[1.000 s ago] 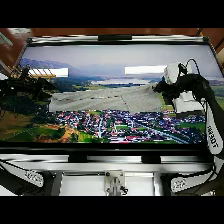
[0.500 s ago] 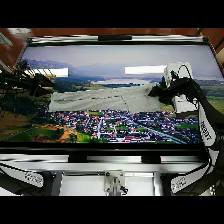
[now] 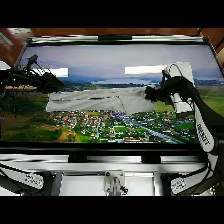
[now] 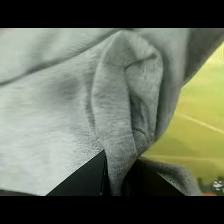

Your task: Fold the shirts.

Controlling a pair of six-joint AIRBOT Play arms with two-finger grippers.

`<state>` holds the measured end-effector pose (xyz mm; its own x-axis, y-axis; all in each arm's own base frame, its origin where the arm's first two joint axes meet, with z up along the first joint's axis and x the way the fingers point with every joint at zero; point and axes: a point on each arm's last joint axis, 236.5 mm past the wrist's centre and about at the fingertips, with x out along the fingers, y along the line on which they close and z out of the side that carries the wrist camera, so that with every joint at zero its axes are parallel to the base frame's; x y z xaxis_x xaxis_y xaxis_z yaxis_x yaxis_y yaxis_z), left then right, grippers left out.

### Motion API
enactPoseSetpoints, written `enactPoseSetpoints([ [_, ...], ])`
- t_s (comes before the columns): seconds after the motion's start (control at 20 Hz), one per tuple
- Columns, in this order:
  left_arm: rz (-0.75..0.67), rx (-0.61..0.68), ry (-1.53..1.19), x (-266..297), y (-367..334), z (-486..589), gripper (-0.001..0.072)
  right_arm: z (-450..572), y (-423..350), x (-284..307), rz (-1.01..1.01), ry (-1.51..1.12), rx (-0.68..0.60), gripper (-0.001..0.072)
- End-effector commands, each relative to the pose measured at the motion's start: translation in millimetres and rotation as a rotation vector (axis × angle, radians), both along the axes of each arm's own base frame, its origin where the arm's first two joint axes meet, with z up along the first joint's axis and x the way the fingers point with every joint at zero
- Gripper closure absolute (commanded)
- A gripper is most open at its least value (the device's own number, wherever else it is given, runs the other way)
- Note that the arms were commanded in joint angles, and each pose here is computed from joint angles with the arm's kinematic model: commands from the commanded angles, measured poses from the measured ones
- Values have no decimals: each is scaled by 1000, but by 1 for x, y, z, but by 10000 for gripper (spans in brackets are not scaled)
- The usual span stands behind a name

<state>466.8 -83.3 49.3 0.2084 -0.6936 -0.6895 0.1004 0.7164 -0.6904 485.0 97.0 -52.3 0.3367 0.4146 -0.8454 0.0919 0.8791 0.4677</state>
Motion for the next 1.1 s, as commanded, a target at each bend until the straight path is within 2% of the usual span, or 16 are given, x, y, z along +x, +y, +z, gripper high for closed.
enactPoseSetpoints([
  [0.0,-86,8,-34,-3,-46,1,405,82,5,-2,12,-156,13,614],
  [0.05,-111,10,-49,-3,-65,0,446,107,8,-8,17,-191,23,614],
  [0.15,-171,14,-80,-5,-113,-6,474,153,12,-27,19,-242,43,614],
  [0.2,-205,14,-90,-10,-138,-10,574,173,16,-39,27,-257,60,613],
  [0.25,-240,15,-101,-15,-166,-16,611,191,19,-52,35,-269,75,614],
  [0.35,-235,12,-124,-16,-212,-28,611,220,25,-74,53,-303,84,613],
  [0.55,-268,-111,-68,-51,-301,-34,617,257,28,-107,46,-335,110,613],
  [0.6,-280,-126,-64,-60,-320,-38,667,262,28,-115,51,-339,110,614],
  [0.75,-283,-123,-88,-73,-359,-58,667,274,29,-130,69,-354,103,613],
  [0.85,-266,-189,-50,-86,-388,-62,667,271,30,-135,72,-332,105,613],
  [1.05,-296,-210,-53,-87,-383,-57,669,261,28,-130,56,-296,105,613],
])
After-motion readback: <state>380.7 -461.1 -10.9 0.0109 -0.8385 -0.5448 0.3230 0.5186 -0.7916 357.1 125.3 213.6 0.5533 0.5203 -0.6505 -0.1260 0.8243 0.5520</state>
